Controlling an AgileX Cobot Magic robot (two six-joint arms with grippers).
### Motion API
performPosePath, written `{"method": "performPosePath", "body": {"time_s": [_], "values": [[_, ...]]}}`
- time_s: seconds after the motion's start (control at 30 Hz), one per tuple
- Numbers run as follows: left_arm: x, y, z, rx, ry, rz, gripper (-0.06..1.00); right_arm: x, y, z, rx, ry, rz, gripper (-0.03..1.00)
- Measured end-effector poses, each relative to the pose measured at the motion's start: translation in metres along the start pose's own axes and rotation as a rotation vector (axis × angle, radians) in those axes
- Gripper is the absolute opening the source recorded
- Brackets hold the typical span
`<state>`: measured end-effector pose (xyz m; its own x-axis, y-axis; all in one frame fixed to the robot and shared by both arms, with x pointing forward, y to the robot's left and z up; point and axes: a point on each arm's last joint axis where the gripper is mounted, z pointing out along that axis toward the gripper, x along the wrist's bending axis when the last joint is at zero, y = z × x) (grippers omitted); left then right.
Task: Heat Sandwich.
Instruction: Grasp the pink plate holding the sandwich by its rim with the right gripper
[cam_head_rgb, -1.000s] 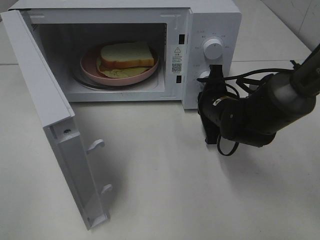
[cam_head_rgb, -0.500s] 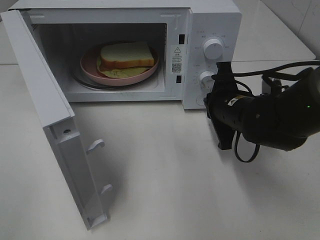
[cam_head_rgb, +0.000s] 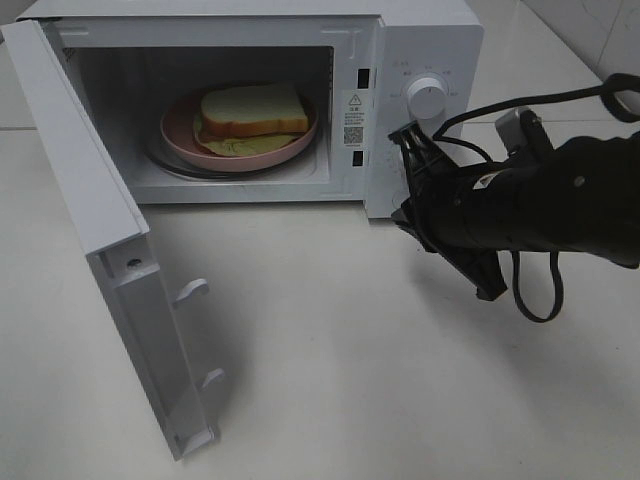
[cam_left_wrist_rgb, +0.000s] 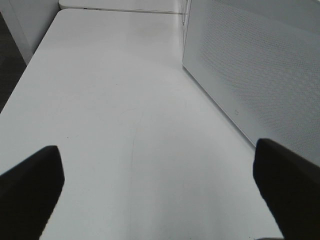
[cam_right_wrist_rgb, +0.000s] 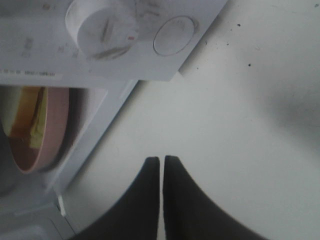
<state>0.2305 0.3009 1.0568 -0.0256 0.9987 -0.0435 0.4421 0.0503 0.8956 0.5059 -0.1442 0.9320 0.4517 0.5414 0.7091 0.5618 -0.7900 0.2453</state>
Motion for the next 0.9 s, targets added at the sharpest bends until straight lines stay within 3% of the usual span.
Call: {"method": "performPosePath", "body": {"time_s": [0.37,0.5,0.67,0.9], "values": [[0.000,0.000,0.000,0.000,0.000,-0.001,0.97,0.002,-0.009,-0.023,0.186,-0.050,-0.363,0.06],[0.000,0.000,0.000,0.000,0.000,0.000,0.97,-0.009,-0.004,-0.029,0.331,-0.138,-0.533,0.07],[0.000,0.000,0.000,0.000,0.000,0.000,0.97,-0.013,-0.001,-0.031,0.398,-0.185,-0.611,0.07],[0.000,0.000,0.000,0.000,0.000,0.000,0.97,-0.008,0.002,-0.040,0.536,-0.260,-0.851,0.09]]}}
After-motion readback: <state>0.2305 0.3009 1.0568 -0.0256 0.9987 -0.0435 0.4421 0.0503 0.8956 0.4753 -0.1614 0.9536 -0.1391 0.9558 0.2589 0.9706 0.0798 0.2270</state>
